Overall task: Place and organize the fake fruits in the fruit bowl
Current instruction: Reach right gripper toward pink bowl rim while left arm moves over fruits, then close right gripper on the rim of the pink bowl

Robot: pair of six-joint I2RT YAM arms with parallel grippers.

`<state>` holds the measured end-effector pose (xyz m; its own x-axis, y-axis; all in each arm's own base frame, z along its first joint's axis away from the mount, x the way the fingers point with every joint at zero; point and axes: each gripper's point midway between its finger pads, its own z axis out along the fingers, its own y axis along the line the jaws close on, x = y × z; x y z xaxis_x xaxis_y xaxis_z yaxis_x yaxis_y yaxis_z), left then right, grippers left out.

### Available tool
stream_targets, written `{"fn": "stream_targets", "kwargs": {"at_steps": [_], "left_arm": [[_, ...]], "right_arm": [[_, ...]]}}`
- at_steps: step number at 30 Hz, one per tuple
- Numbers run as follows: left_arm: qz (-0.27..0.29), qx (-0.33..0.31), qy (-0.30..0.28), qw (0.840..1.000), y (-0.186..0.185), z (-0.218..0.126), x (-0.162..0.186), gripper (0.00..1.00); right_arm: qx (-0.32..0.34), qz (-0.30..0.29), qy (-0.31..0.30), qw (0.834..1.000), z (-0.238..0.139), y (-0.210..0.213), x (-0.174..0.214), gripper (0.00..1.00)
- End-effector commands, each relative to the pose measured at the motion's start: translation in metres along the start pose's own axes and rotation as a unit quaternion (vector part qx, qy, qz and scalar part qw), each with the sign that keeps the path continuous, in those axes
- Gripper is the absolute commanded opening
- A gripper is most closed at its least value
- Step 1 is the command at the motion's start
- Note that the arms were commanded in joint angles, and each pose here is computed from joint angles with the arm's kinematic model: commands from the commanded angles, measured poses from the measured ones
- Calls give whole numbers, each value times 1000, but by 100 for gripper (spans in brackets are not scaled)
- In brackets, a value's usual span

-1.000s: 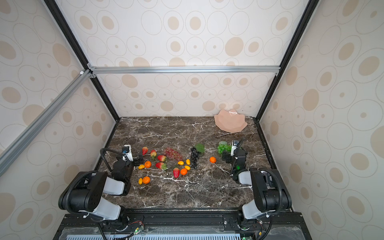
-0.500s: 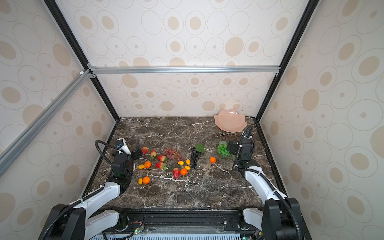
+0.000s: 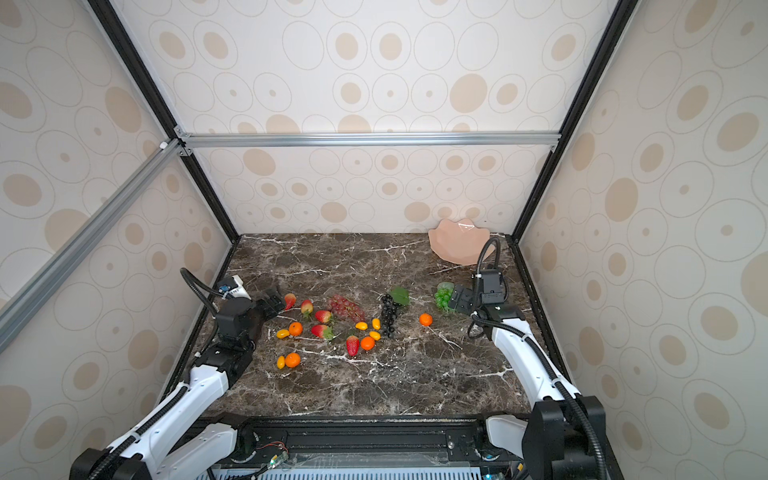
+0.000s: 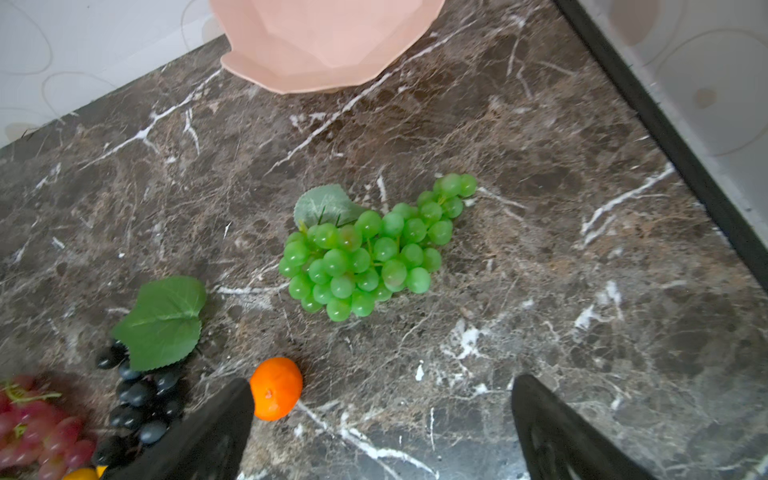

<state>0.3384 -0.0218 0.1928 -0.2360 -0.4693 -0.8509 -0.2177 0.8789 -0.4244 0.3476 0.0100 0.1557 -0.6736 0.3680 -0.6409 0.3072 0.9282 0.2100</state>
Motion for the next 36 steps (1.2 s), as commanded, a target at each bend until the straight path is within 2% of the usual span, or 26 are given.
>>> {"fn": "stream_targets", "kwargs": {"at_steps": [1,6,10,18,29,32,36], "left_arm": [[-13,103,29,994,-39,-4,10,98],[56,182,37,981,-87,-13,14,98],[75,262,40,961,-131,-25,21,98],[90,377,46,921,-227,-36,44,98],[122,457,60,879,-333,-36,79,98],[127,459,64,877,-351,-30,86,98],[132,460,72,875,-373,-19,94,98]], "right_arm": [[-5,7,27,1000,-1,7,0,100],[12,40,20,999,8,7,-18,100],[22,88,4,996,15,2,-29,99],[-18,205,7,979,37,-3,-51,93],[-37,266,17,963,80,-22,-90,84],[-23,265,32,963,97,-30,-99,82],[-49,277,70,957,124,-29,-103,77]]}}
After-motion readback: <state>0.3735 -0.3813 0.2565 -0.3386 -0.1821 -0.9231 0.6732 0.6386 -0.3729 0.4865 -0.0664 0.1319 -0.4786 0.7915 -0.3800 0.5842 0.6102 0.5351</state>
